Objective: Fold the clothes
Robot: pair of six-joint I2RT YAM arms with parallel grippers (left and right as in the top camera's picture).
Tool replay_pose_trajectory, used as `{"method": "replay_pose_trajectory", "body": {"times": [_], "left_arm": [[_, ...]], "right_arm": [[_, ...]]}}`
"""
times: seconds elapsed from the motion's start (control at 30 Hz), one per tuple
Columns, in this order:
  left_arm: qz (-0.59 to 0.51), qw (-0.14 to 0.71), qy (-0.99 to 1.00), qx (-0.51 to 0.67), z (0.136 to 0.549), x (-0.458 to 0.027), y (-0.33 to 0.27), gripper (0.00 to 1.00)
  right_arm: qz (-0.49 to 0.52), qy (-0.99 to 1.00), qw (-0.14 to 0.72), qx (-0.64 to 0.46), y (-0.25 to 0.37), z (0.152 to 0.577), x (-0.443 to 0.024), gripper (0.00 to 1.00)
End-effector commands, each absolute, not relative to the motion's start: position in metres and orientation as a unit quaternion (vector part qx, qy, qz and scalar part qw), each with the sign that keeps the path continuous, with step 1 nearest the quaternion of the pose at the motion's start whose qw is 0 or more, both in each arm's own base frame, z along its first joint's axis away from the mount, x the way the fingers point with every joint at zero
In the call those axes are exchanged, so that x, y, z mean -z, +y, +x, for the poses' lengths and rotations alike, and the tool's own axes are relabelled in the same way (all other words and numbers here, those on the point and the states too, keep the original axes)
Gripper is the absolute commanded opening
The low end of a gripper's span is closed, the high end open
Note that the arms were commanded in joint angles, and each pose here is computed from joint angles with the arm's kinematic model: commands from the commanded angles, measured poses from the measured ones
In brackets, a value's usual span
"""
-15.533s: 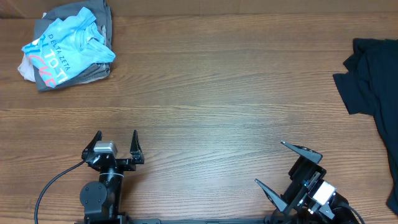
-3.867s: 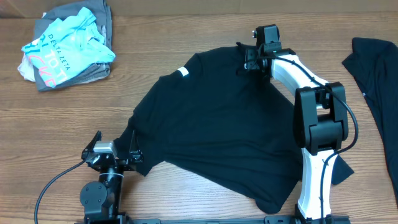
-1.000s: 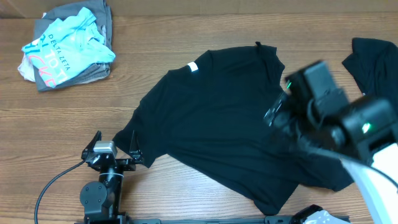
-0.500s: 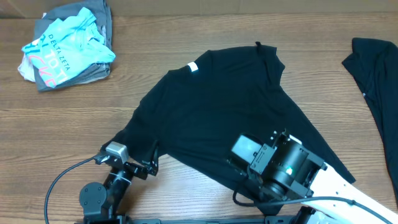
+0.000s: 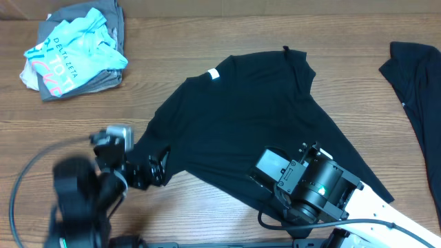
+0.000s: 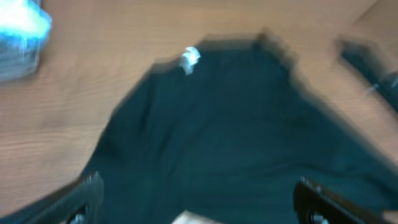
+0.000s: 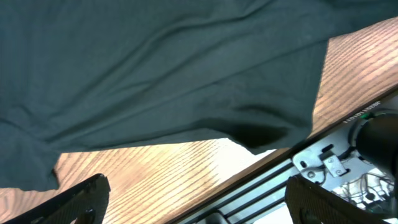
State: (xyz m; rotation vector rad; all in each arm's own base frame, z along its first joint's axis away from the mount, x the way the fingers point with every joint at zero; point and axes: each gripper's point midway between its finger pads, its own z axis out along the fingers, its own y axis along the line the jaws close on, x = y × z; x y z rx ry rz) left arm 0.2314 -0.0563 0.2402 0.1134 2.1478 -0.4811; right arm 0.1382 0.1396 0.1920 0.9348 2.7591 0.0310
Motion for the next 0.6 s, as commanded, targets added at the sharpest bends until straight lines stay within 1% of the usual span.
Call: {"method": "replay_pose_trajectory", "body": {"times": [0.0, 0.07, 0.17, 0.2, 0.37, 0.47, 0.57], "left_arm": [[0.067, 0.354, 0.928, 0.09, 0.261, -0.22, -0.024, 1.0], [0.056, 0.302, 0.948, 0.086, 0.27, -0.202, -0.019, 1.0], [0.047, 0.223, 0.969, 0.098, 0.279, -0.161, -0.019, 1.0], [0.045, 0.203, 0.973, 0.103, 0.281, -0.15, -0.019, 1.0], [0.035, 0.093, 0.988, 0.115, 0.287, -0.086, -0.018, 1.0], [0.036, 0.059, 0.99, 0.119, 0.291, -0.059, -0.018, 1.0], [0.039, 0.048, 0.991, 0.12, 0.297, -0.042, -0.017, 1.0]], "right_arm": [[0.321, 0.94, 0.115, -0.007, 0.134, 0.134, -0.195, 0.95], [0.32, 0.941, 0.113, 0.0, 0.131, 0.132, -0.194, 0.95], [0.32, 0.941, 0.113, 0.0, 0.131, 0.132, -0.194, 0.97], [0.32, 0.941, 0.114, -0.001, 0.131, 0.132, -0.194, 0.98], [0.32, 0.941, 0.113, -0.002, 0.132, 0.132, -0.194, 0.98], [0.313, 0.943, 0.112, -0.002, 0.132, 0.132, -0.194, 0.98], [0.309, 0.945, 0.109, 0.0, 0.132, 0.131, -0.194, 0.98]]}}
